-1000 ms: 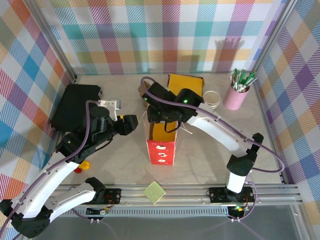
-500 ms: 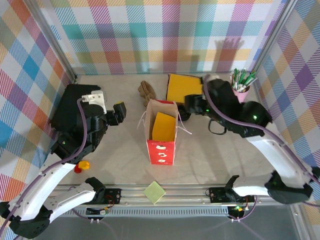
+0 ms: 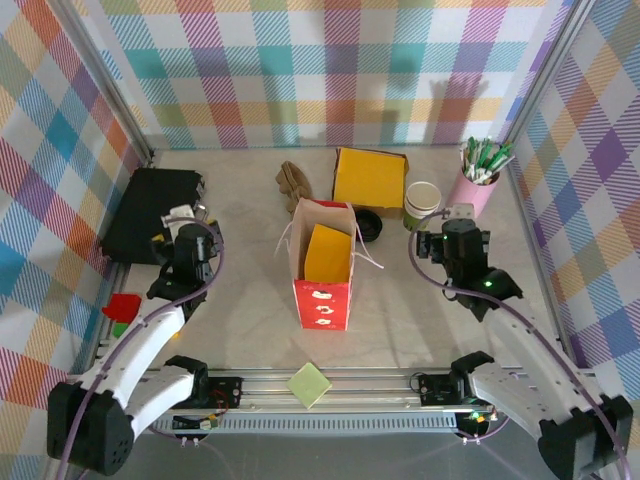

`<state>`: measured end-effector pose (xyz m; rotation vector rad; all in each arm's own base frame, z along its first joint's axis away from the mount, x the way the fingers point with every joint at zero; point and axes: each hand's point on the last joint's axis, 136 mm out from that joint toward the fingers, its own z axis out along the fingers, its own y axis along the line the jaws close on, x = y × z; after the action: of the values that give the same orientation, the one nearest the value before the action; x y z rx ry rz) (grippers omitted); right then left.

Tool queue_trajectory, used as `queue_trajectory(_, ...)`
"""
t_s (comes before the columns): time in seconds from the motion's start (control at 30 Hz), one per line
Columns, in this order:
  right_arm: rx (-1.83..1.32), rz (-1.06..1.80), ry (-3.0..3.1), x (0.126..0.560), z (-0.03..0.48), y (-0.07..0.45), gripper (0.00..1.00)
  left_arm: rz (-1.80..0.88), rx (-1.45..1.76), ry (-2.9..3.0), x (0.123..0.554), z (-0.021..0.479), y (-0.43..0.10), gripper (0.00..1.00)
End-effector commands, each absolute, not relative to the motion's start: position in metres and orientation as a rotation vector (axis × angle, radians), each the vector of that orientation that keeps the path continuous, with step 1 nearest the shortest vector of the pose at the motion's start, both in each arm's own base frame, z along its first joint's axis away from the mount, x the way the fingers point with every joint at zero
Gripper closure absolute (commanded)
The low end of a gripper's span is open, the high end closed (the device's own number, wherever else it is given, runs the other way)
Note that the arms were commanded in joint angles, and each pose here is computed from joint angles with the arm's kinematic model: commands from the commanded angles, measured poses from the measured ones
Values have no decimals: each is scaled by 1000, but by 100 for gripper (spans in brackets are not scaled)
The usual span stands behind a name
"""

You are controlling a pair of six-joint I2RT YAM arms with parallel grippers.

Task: Pack the takeout coffee

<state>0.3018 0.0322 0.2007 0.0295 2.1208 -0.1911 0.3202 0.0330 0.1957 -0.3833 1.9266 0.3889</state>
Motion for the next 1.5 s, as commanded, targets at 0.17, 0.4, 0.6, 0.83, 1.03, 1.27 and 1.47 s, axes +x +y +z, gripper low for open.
queue_trajectory(0.17, 105, -162, 1970, 342, 154, 7, 1, 214, -430, 1822, 354, 147, 43, 0)
queue_trajectory(0.4, 24, -152, 1949, 362, 116, 10, 1, 142, -308, 1841, 375, 115, 25, 0)
queue_trajectory(0.6, -29, -83, 1909, 380, 121, 18, 1, 67, -215, 1802, 372, 101, 10, 0)
queue_trajectory(0.83, -72, 60, 1910, 393, 103, 30, 1, 120, -254, 1899, 391, 87, 16, 0)
queue_trajectory(1.03, 23, 65, 1929, 399, 92, 13, 1, 134, -232, 1912, 394, 86, 12, 0)
queue_trajectory(1.27, 19, 68, 1942, 398, 92, 13, 1, 134, -232, 1911, 394, 86, 12, 0)
queue_trajectory(1.47, 19, 69, 1946, 398, 92, 13, 1, 134, -232, 1912, 394, 86, 12, 0)
